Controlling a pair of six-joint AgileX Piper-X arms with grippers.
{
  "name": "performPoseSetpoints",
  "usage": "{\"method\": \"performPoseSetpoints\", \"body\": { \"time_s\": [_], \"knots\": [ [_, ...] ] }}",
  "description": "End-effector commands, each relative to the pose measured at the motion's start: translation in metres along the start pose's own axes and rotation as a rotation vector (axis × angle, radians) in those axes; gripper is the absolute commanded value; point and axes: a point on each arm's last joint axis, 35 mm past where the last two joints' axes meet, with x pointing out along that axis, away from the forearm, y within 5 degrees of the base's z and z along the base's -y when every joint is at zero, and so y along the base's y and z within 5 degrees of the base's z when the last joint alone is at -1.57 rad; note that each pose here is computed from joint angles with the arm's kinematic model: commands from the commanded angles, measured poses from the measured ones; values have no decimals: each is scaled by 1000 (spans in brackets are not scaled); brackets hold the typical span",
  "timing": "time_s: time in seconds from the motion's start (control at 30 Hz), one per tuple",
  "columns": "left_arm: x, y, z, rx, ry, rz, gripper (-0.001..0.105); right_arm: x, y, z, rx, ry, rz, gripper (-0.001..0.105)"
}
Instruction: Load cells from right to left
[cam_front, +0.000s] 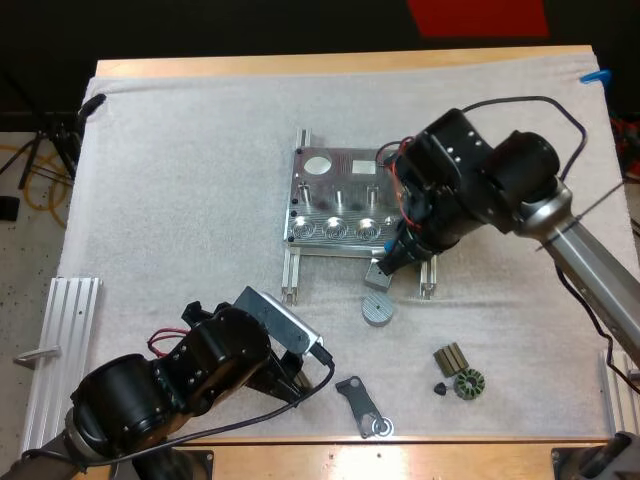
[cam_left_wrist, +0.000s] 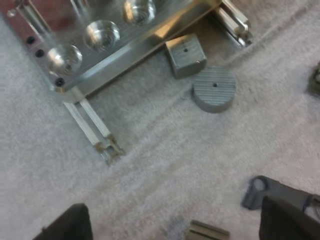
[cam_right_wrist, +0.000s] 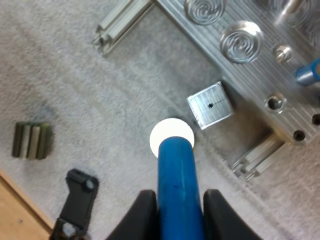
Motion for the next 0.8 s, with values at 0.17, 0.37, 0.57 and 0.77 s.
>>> {"method": "performPoseSetpoints", "body": {
  "time_s": [0.17,0.37,0.57,0.77],
  "knots": [
    [-3,-1,9,-63,-108,18,67,9,-3,5,-24,30,5,12],
    [-3,-3,12,-71,-135,5,67,13,-10,4,-52,78,-98,12],
    [-3,-3,14,-37,-150,0,67,19,-26,2,-15,85,-108,12],
    [-3,-3,14,-37,-150,0,67,26,-36,10,-36,60,-123,12]
  ]
}}
